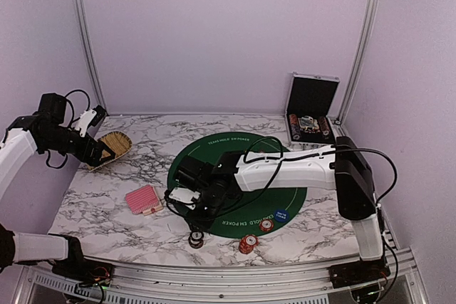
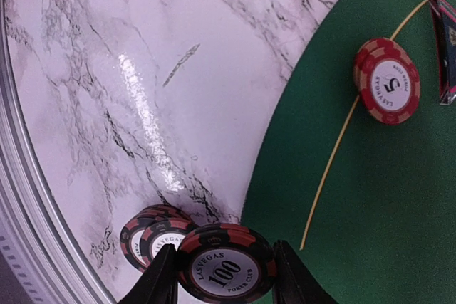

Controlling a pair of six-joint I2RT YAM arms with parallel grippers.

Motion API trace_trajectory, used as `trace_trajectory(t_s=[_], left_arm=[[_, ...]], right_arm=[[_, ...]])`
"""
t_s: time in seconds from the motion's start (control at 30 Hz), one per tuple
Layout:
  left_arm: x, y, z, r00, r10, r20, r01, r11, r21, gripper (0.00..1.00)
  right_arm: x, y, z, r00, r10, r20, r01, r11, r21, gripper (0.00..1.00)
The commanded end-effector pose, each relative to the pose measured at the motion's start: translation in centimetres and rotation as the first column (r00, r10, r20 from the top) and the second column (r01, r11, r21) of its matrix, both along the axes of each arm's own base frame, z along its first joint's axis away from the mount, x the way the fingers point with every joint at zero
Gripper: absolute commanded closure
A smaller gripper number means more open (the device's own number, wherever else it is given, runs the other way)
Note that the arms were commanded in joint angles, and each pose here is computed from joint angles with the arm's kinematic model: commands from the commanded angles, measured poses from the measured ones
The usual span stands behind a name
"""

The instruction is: Distribute texas hold em gaming equipment

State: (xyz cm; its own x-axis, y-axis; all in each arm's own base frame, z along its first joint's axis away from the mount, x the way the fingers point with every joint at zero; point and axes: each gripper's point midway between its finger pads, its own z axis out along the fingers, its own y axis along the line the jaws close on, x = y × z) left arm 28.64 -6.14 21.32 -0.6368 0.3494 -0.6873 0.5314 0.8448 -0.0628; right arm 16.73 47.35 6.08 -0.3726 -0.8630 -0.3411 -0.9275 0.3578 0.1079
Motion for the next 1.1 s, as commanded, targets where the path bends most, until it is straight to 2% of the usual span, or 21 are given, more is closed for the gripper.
trace_trajectory(t_s=[0.0, 0.3, 0.8, 1.07], left_arm=[[-0.2, 0.2, 0.3, 1.0, 0.0, -0.002, 0.0, 1.0, 0.007, 0.01], [-0.2, 0.2, 0.3, 1.0, 0.002, -0.004, -0.002, 1.0, 0.009, 0.01], [-0.2, 0.4, 0.1, 1.0, 0.002, -0.003, -0.002, 1.0, 0.02, 0.01], [-0.2, 0.4, 0.2, 1.0, 0.003, 0.001, -0.003, 1.0, 0.023, 0.01]], right_arm=[[3.1, 0.7, 3.3, 0.995, -0.084, 0.047, 0.08, 0.993, 0.09, 0.96], [7.2, 1.4, 1.4, 0.984, -0.17, 0.048, 0.164, 0.981, 0.107, 0.96], [7.2, 2.6, -1.8, 0.988, -0.152, 0.003, 0.151, 0.985, 0.081, 0.95], [7.0, 2.7, -2.8, 0.988, -0.151, -0.013, 0.152, 0.986, 0.072, 0.72]])
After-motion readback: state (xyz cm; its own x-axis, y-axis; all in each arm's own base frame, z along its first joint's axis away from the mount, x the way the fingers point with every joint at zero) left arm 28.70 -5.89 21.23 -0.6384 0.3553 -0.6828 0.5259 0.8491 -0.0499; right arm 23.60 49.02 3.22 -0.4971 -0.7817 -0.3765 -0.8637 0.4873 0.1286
